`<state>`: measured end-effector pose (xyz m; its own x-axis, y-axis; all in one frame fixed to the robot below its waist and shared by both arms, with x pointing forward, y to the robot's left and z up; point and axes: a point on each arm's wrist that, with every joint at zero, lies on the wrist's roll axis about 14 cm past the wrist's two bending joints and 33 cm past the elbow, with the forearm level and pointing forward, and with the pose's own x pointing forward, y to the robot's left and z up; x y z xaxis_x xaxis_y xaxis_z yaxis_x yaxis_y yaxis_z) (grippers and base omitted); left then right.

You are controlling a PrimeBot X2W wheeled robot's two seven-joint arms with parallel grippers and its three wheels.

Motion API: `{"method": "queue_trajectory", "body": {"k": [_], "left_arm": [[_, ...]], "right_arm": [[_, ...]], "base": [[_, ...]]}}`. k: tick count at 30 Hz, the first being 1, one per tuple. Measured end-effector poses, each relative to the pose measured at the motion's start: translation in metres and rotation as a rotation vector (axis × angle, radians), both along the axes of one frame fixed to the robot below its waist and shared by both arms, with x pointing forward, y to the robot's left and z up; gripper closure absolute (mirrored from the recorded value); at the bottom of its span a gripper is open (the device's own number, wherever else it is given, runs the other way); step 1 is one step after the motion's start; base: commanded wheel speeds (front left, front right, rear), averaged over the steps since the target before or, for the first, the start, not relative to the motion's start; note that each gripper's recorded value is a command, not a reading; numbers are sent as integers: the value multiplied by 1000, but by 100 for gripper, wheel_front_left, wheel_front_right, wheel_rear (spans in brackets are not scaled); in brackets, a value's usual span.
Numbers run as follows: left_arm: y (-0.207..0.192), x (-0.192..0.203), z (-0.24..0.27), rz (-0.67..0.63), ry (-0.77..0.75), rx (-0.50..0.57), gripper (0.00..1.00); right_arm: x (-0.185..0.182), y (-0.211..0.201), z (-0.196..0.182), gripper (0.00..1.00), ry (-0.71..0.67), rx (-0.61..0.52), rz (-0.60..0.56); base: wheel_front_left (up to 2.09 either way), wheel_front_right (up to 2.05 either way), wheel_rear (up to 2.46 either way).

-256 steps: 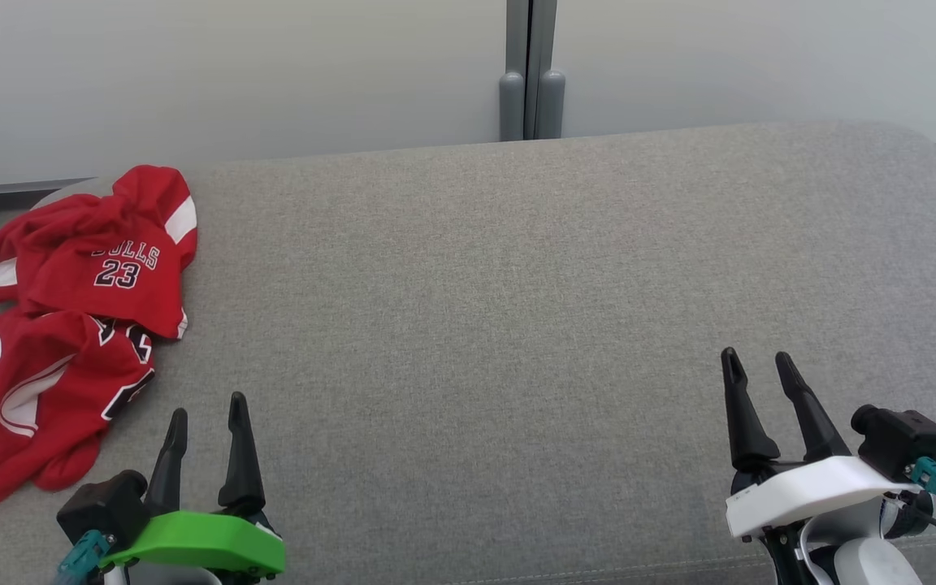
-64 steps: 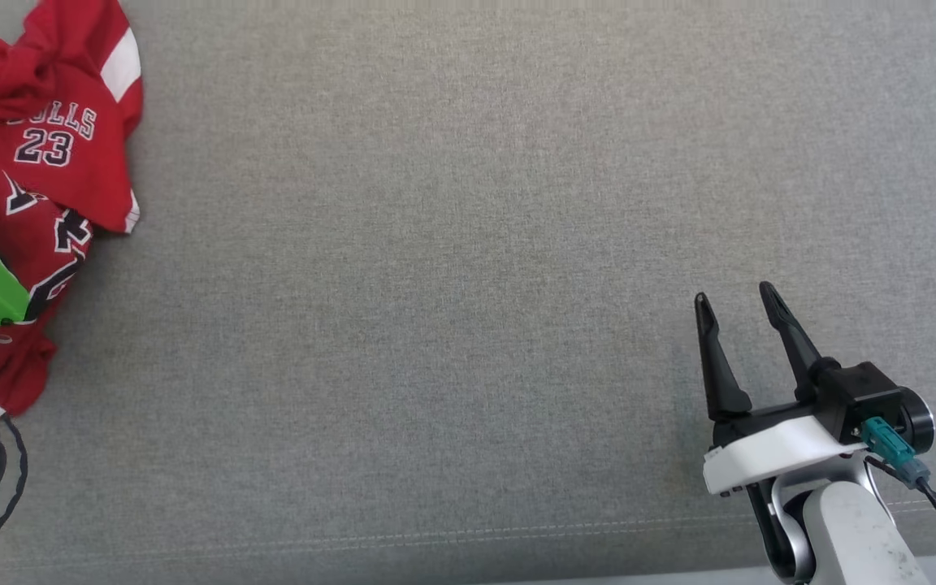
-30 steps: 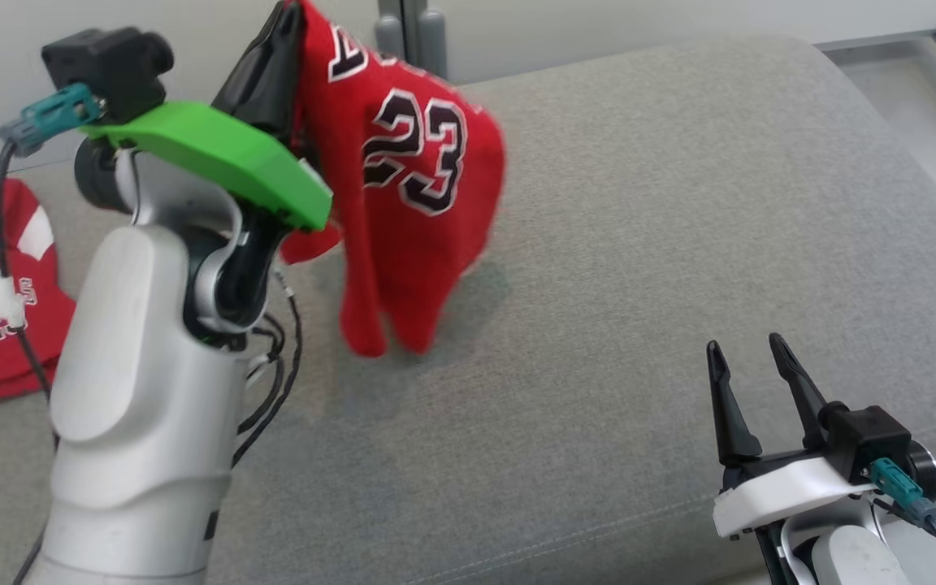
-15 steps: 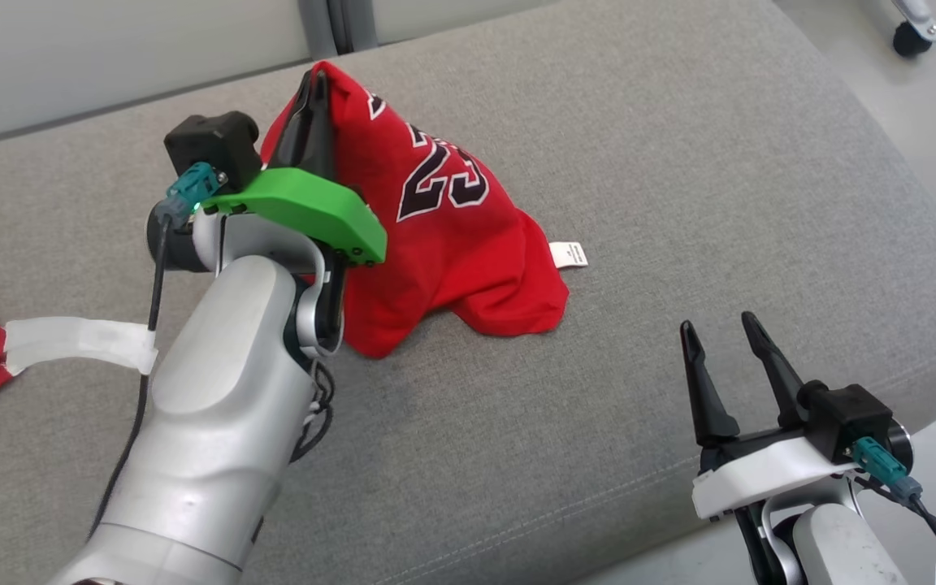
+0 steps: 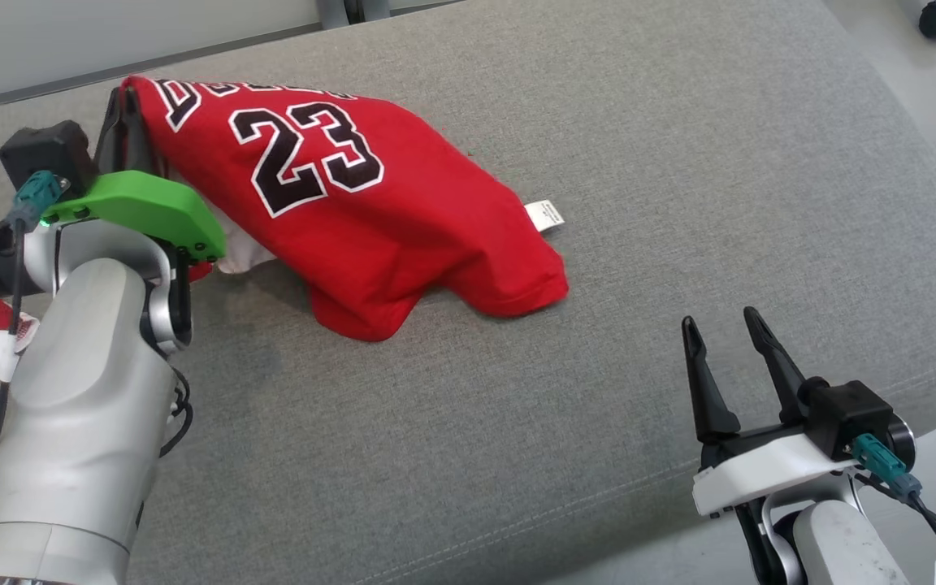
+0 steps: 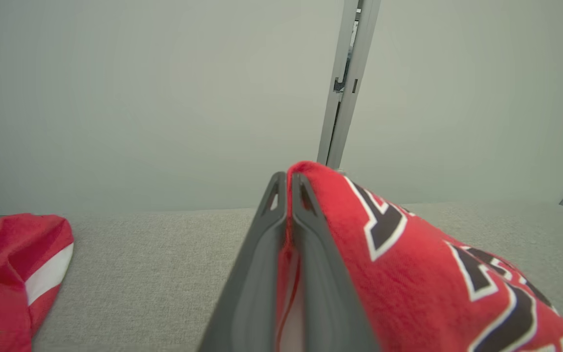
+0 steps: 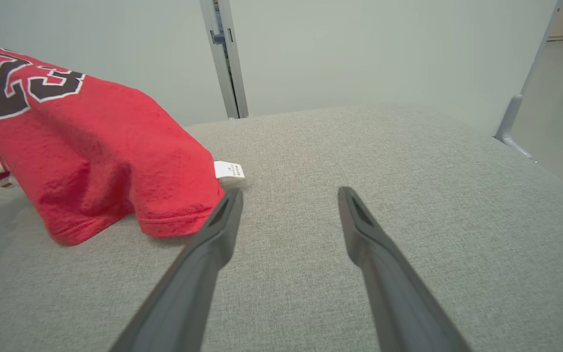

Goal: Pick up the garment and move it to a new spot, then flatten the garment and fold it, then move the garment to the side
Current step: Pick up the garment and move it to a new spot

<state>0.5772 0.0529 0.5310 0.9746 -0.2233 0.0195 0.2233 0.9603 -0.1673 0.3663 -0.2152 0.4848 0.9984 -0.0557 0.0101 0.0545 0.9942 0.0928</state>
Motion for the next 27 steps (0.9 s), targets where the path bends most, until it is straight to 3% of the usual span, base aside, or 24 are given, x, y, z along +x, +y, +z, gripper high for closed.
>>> {"method": "queue_trajectory", "body": {"k": [5, 7, 20, 27], "left_arm": [[27, 5, -25, 49, 64, 32, 99], [33, 5, -33, 57, 90, 18, 0], [65, -19, -48, 37, 144, -24, 0], [78, -58, -49, 22, 130, -46, 0]], "right_arm": [[5, 6, -2, 0, 5, 2, 19], [7, 7, -2, 0, 6, 2, 24], [19, 27, -8, 0, 19, 7, 89], [24, 52, -17, 0, 47, 2, 165]], "base": [[0, 0, 0], [0, 0, 0], [0, 0, 0], [0, 0, 0]]}}
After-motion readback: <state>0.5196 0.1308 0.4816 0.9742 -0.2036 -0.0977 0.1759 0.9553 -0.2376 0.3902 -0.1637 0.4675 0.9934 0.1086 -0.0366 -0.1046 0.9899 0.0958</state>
